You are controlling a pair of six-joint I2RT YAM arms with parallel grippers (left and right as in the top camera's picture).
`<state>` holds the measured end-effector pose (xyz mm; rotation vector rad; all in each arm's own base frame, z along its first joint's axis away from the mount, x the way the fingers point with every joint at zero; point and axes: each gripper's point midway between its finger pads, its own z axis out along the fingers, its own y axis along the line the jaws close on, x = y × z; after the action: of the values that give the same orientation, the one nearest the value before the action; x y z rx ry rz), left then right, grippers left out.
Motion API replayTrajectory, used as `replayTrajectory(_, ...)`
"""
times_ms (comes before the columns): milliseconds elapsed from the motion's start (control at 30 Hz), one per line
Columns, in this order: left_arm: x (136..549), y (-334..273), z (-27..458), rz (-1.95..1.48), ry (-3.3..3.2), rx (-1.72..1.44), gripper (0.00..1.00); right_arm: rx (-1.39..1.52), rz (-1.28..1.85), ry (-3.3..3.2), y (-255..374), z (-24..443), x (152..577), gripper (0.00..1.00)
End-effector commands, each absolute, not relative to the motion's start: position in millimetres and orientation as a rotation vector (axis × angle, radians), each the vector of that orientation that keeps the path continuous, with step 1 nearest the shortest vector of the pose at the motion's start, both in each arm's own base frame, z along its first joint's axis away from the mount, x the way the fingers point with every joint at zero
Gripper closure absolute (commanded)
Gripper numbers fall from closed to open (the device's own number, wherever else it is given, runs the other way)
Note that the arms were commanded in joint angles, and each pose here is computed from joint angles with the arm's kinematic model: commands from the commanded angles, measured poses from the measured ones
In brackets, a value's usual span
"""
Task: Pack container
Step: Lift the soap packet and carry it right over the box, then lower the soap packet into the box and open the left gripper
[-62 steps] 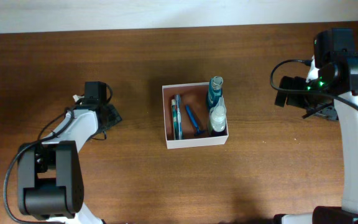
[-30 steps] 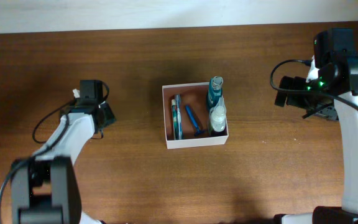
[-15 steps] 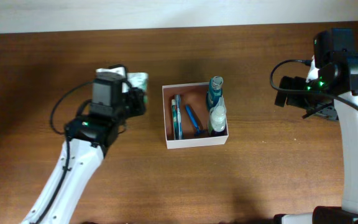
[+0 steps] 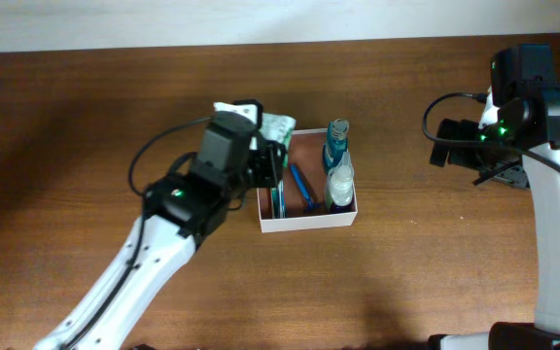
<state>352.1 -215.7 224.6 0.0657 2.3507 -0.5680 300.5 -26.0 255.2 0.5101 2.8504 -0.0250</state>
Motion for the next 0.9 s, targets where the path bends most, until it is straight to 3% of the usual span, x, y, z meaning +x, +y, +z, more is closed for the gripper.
replayTrajectory(0,351.8,-237.8,205.2,-0.590,2.411,0.054,0.97,0.523,-0.037,2.815,-29.9,263.9,299.4,0.02)
replayTrajectory(867,353.4,-239.8,89.1,-0.171,2.612,0.012,0.99,0.522,-0.037,2.816,-29.9,263.8,299.5,0.02)
